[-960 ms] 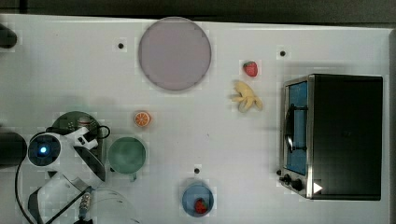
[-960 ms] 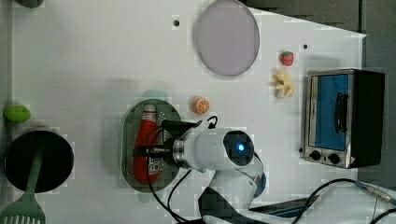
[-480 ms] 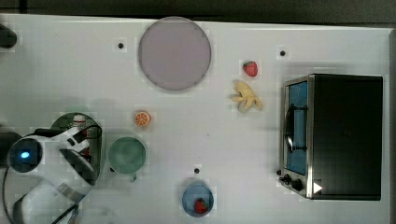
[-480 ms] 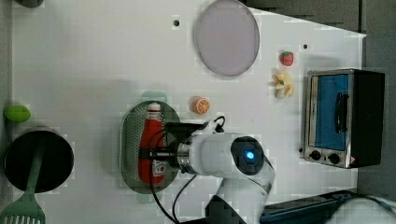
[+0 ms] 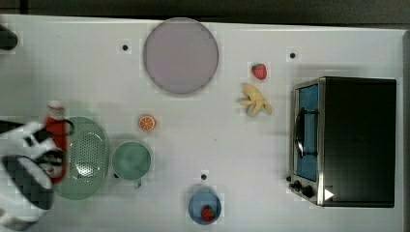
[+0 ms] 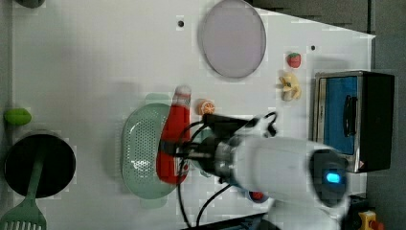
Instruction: Pick ketchup from strainer and place it on the table
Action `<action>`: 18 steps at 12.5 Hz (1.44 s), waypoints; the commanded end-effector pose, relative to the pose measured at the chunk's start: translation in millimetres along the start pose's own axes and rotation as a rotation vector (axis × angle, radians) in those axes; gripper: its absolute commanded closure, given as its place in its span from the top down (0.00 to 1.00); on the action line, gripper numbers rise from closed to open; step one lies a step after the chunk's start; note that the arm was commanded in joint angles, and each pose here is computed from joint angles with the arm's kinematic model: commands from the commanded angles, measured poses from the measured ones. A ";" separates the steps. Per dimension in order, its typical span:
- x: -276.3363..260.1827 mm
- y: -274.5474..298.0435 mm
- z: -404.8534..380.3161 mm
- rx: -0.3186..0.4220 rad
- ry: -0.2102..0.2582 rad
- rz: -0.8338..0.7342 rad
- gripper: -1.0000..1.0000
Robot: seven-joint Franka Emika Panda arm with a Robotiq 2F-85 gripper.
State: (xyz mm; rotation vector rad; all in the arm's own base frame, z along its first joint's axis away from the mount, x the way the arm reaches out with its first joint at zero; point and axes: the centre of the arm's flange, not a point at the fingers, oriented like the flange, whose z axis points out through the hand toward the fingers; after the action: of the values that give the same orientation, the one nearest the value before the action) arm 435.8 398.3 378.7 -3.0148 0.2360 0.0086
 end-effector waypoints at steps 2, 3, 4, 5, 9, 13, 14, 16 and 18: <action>89.1 64.9 -50.1 -0.041 -0.020 0.101 0.61; 108.7 82.9 -58.5 -0.053 -0.030 0.084 0.61; 128.5 101.9 -64.8 -0.057 -0.034 0.073 0.61; 148.6 122.9 -70.4 -0.056 -0.028 0.076 0.61; 216.9 243.4 -83.4 -0.081 0.008 0.159 0.61; 242.7 369.8 -69.7 -0.136 -0.026 0.191 0.61; 241.0 396.2 -60.2 -0.149 -0.049 0.189 0.61; 230.3 435.1 -36.8 -0.167 -0.095 0.220 0.61; 215.2 454.2 -5.5 -0.173 -0.115 0.245 0.61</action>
State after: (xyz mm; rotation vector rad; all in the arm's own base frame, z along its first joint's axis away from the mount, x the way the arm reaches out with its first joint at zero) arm 573.3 -143.1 332.1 -3.0683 0.8884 0.2203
